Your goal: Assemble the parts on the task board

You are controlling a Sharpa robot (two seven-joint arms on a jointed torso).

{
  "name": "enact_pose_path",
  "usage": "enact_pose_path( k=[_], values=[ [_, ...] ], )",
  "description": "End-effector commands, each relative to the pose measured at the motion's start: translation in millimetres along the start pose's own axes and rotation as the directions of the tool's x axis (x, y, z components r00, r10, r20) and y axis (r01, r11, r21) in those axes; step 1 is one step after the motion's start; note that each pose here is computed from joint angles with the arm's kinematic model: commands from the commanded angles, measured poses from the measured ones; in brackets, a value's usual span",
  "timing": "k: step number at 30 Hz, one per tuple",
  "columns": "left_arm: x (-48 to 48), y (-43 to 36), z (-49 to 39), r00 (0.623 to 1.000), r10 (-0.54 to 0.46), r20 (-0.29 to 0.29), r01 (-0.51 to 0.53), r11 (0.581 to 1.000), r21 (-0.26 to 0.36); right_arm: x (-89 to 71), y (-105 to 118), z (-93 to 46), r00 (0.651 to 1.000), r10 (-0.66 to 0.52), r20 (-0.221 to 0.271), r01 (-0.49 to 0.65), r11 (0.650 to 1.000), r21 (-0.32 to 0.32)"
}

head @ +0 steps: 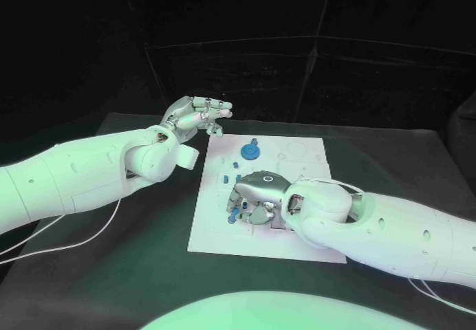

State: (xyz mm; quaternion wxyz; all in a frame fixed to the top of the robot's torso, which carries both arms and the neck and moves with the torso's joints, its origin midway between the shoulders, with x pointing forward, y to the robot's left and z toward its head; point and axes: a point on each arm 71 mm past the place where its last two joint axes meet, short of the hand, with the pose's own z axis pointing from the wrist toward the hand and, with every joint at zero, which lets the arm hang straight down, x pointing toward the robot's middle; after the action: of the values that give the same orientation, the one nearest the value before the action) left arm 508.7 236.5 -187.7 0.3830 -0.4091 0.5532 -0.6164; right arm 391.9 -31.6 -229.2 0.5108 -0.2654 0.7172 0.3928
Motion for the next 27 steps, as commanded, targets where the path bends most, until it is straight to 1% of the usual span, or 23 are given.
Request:
enact_pose_path(
  k=[1,6,12,16,22,27],
  values=[
    [1.8,-1.4,0.5,1.0,-0.009,-0.012,0.009,1.0,0.006,1.9,0.3,0.9,0.999,-0.031,-0.017,0.031,1.0,0.005],
    [1.7,-1.5,0.2,1.0,-0.009,-0.012,0.009,1.0,0.005,4.9,0.6,2.3,0.999,-0.038,-0.032,0.038,0.999,0.005],
    [0.9,-1.7,-0.3,1.0,-0.008,-0.011,0.008,1.0,0.005,6.2,2.2,3.5,0.998,-0.049,-0.032,0.049,0.999,0.004],
    [1.0,-1.7,-0.4,1.0,-0.009,-0.011,0.009,1.0,0.005,5.9,3.3,4.0,0.998,-0.057,-0.021,0.057,0.998,0.004],
    [0.8,-1.7,-0.5,1.0,-0.008,-0.011,0.009,1.0,0.005,4.4,5.5,5.3,0.999,-0.043,0.009,0.043,0.999,-0.006],
    [0.7,-1.6,-0.5,1.0,-0.009,-0.011,0.009,1.0,0.004,4.2,6.3,5.9,0.999,-0.034,0.017,0.034,0.999,-0.009]
  ],
)
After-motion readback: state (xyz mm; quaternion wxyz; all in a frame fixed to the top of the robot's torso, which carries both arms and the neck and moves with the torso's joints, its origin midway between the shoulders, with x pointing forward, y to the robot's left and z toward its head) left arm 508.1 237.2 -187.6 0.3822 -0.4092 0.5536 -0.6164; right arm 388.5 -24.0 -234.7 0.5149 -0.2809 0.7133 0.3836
